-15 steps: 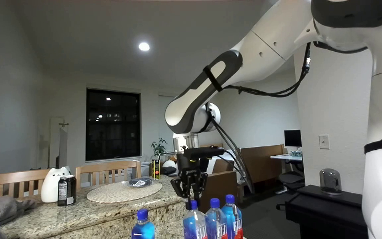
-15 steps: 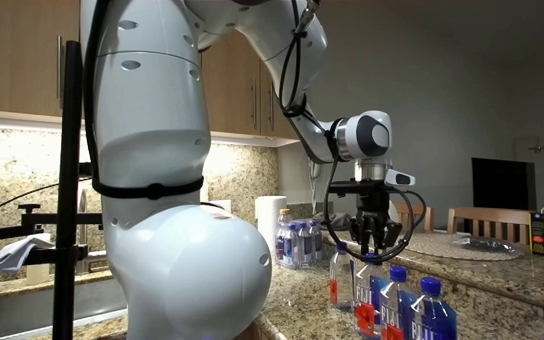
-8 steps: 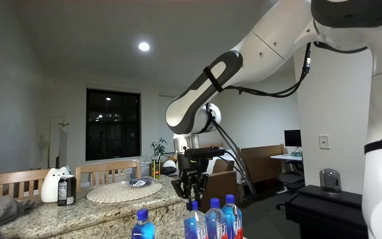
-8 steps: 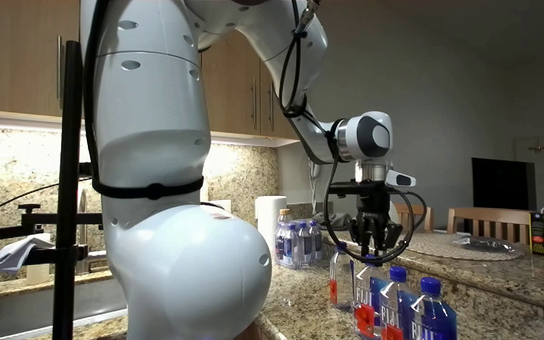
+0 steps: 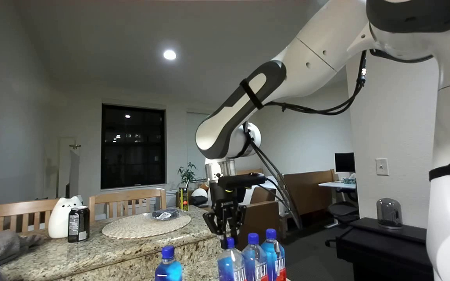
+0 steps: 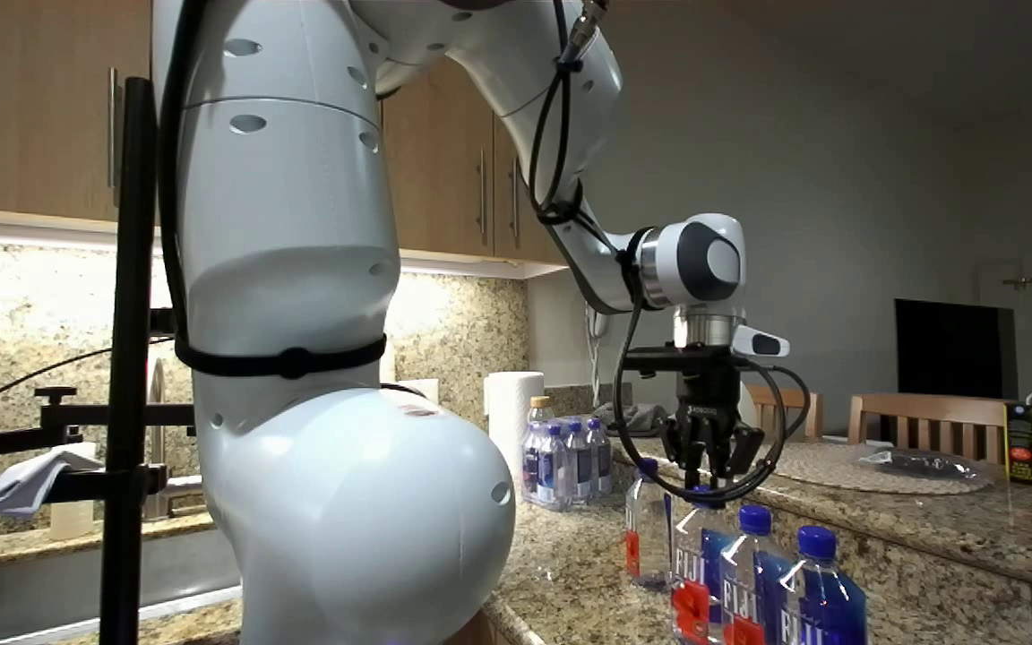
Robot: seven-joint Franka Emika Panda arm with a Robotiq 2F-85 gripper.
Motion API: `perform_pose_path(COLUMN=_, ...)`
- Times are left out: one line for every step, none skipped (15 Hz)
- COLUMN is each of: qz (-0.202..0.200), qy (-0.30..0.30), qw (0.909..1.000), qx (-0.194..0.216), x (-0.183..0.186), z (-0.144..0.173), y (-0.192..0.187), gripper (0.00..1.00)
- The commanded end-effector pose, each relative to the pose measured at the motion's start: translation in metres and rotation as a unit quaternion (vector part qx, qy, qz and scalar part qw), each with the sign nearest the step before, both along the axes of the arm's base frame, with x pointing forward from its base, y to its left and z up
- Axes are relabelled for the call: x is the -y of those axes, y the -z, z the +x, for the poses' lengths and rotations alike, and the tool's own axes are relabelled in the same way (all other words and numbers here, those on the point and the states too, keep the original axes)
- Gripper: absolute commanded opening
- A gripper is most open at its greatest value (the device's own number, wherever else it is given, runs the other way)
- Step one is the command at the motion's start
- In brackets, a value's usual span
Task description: Move the water bottles forward
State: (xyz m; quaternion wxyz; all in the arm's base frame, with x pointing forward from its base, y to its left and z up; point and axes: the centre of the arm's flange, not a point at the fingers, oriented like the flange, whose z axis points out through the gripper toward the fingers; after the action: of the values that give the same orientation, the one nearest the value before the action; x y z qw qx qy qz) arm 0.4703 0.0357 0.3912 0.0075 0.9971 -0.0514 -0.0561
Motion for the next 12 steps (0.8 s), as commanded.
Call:
perform_pose_path(qz=0.001, qy=0.002, qw=0.9999, qx=0.012, x=0.005, z=-0.0108, y=-0.0021, gripper=0.13)
perform_pose_path(qz=0.0, qy=0.001, qw=0.9999, qx=0.015, x=0.0051, z=-0.0105, y=-0.0024, gripper=0.13)
perform_pose_path(qz=-0.001, qy=0.002, qw=0.9998, qx=0.019, x=0.0054, z=-0.0095, y=-0.0022, gripper=0.13)
perform_pose_path(qz=-0.001, qy=0.003, qw=0.9998, qx=0.021, x=0.0054, z=-0.0081, y=-0.0024, gripper=0.13)
perform_pose_path(qz=0.0, qy=0.004, qw=0.9997, qx=0.024, x=0.0057, z=-0.0069, y=-0.0027, gripper=0.13)
perform_pose_path(qz=0.0, qy=0.005, qw=0.9996, qx=0.027, x=0.006, z=-0.0058, y=-0.003, gripper=0.13)
perform_pose_path(qz=0.0, qy=0.005, qw=0.9996, qx=0.029, x=0.0065, z=-0.0052, y=-0.0033, gripper=0.13)
perform_pose_path(qz=0.0, qy=0.006, qw=0.9996, qx=0.029, x=0.0073, z=-0.0051, y=-0.0033, gripper=0.13)
perform_pose_path(qz=0.0, qy=0.006, qw=0.9996, qx=0.027, x=0.0081, z=-0.0056, y=-0.0026, gripper=0.13)
perform_pose_path(qz=-0.001, qy=0.005, qw=0.9997, qx=0.026, x=0.0085, z=-0.0068, y=-0.0014, gripper=0.13)
perform_pose_path(qz=-0.002, qy=0.005, qw=0.9997, qx=0.025, x=0.0087, z=-0.0074, y=-0.0008, gripper=0.13)
perform_pose_path(qz=-0.002, qy=0.005, qw=0.9997, qx=0.024, x=0.0088, z=-0.0077, y=-0.0008, gripper=0.13)
